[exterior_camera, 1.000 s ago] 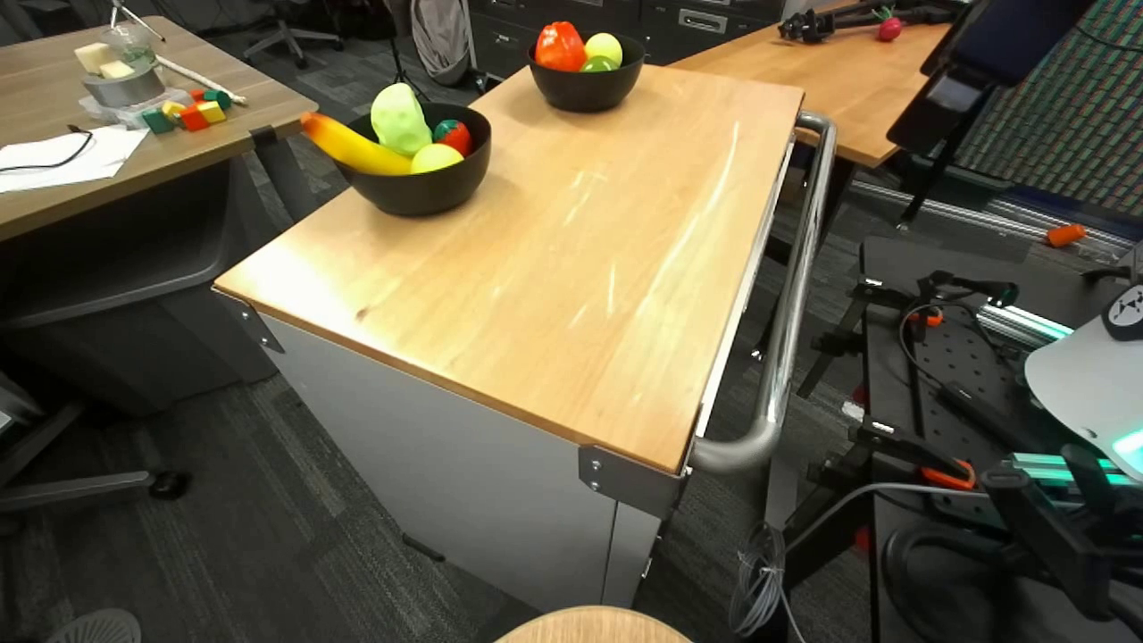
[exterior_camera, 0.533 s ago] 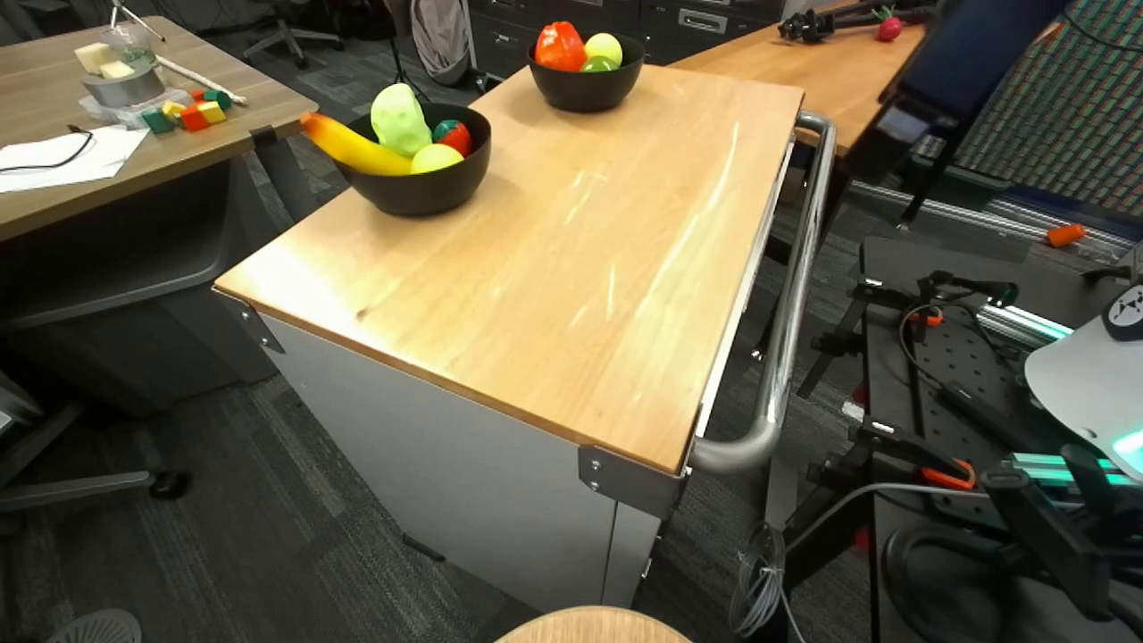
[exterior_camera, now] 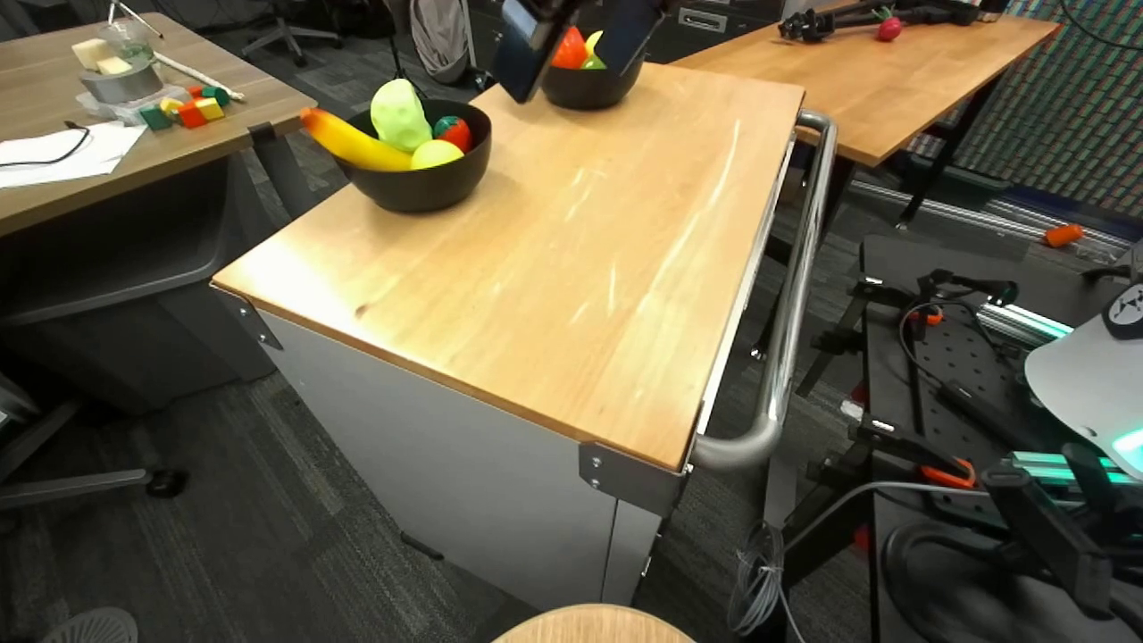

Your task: Remove the fruits and vegetables from the black bowls and place them on the countertop

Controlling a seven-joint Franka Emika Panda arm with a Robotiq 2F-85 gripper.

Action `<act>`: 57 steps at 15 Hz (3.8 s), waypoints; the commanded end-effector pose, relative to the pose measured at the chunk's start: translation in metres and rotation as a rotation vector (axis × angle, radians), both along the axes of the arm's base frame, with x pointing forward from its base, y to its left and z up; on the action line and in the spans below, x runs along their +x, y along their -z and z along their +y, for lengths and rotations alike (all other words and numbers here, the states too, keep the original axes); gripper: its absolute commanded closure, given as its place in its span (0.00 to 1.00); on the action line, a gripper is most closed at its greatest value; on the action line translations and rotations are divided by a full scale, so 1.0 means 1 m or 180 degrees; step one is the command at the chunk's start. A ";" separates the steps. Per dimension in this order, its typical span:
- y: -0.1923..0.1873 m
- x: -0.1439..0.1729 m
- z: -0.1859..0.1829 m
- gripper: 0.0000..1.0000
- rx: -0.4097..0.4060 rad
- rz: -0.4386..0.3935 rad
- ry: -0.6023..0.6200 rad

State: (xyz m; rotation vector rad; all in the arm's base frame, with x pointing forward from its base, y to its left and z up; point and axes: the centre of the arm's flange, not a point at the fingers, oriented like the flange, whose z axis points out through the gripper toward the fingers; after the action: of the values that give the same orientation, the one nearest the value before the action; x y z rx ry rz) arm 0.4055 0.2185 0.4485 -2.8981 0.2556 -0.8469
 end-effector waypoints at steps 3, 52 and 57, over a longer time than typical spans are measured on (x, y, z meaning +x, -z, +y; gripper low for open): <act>-0.002 -0.006 0.002 0.00 0.0001 -0.0002 -0.0029; 0.013 0.236 -0.125 0.87 -0.0088 0.0753 0.0758; 0.019 0.167 -0.103 0.95 0.0168 0.1372 0.1097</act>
State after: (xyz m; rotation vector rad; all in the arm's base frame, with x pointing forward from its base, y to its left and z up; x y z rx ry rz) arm 0.6258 0.1059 0.4296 -3.0373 0.7075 -0.3780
